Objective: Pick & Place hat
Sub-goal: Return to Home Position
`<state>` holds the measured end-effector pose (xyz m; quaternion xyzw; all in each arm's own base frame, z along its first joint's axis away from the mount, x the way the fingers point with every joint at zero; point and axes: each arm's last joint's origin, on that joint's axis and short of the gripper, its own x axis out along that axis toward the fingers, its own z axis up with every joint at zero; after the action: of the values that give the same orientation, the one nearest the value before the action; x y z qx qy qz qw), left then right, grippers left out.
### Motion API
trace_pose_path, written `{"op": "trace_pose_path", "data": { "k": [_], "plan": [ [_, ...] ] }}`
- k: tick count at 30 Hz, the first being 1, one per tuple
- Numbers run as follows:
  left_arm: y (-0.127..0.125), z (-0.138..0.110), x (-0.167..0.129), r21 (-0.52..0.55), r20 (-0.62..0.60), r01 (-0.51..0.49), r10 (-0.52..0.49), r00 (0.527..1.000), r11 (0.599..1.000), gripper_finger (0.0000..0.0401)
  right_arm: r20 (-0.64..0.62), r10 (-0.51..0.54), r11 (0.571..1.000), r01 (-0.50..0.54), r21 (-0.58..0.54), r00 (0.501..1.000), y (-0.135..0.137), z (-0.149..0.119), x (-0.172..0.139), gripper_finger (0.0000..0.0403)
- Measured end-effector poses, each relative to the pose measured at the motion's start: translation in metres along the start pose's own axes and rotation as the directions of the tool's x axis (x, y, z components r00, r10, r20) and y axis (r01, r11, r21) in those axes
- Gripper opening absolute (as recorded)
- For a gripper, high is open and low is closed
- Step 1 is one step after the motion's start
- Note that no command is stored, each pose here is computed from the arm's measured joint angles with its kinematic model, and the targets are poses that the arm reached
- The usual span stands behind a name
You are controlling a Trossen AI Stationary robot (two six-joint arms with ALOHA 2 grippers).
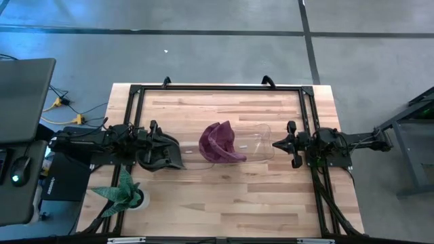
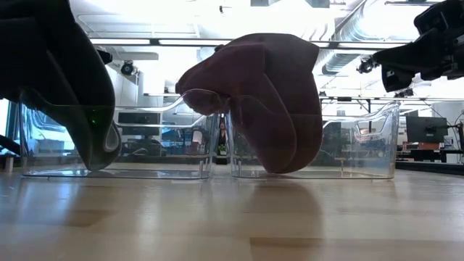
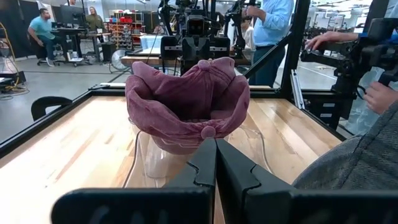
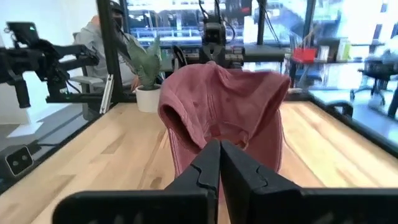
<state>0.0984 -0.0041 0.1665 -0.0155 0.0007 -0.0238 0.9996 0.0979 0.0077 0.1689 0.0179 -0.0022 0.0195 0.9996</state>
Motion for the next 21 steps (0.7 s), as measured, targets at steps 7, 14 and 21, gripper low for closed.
{"op": "trace_pose_path", "data": {
  "k": [7, 14, 21],
  "plan": [
    [0.0000, 0.0000, 0.0000, 0.000, 0.000, 0.000, 0.000, 1.000, 1.000, 0.0000, 0.019, 0.075, 0.997, -0.075, -0.036, 0.997, 0.0036, -0.0005, -0.0013, 0.0008],
    [0.0000, 0.0000, 0.0000, 0.000, 0.000, 0.000, 0.000, 1.000, 1.000, 0.0000, 0.016, 0.076, 0.997, -0.075, -0.035, 0.997, 0.0035, -0.0008, -0.0013, 0.0003],
    [0.0000, 0.0000, 0.0000, 0.000, 0.000, 0.000, 0.000, 1.000, 1.000, 0.0000, 0.022, 0.069, 0.983, -0.064, -0.171, 0.997, 0.0034, -0.0001, -0.0004, 0.0008]
  ]
}}
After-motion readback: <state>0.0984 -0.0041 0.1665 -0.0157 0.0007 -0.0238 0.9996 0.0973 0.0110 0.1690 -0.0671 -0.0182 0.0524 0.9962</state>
